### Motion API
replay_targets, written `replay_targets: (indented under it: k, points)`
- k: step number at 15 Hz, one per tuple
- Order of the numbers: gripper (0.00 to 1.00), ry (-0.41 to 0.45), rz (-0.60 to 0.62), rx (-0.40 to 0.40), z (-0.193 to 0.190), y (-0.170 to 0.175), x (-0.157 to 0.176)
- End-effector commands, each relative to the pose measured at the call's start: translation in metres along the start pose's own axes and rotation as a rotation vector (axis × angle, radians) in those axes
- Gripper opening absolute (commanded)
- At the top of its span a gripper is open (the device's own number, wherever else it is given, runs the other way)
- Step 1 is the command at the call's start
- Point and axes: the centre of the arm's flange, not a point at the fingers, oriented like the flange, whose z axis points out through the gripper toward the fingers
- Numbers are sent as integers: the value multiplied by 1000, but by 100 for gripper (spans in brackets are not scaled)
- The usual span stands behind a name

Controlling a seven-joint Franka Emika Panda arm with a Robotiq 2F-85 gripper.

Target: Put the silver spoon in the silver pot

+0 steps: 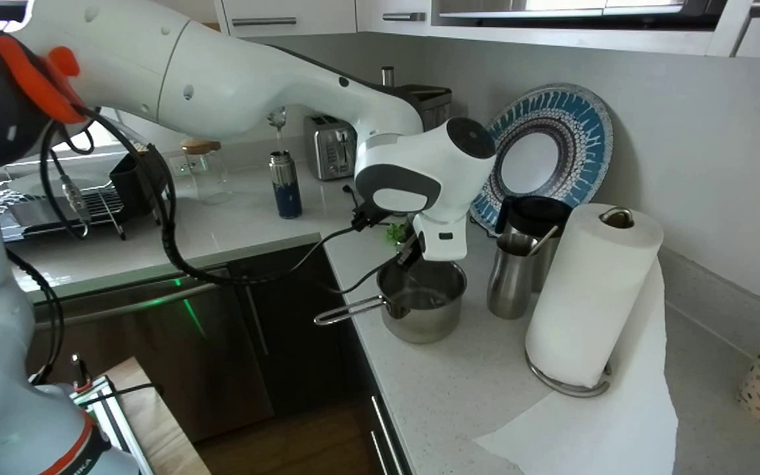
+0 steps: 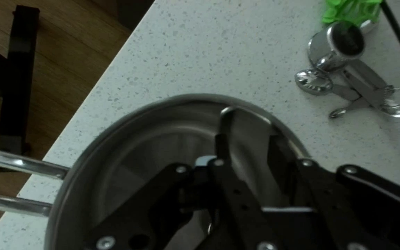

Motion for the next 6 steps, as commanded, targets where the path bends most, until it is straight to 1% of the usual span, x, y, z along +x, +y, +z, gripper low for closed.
replay_targets:
  k: [1, 3, 4, 5, 6]
  points:
    - [69, 88, -176, -17, -47, -4, -75]
    - [83, 102, -291, -44, -45, -11, -123]
    - [91, 92, -353, -50, -39, -15, -149]
    - [98, 97, -264, -24, -52, -27, -104]
    - [81, 94, -286, -21, -53, -31, -123]
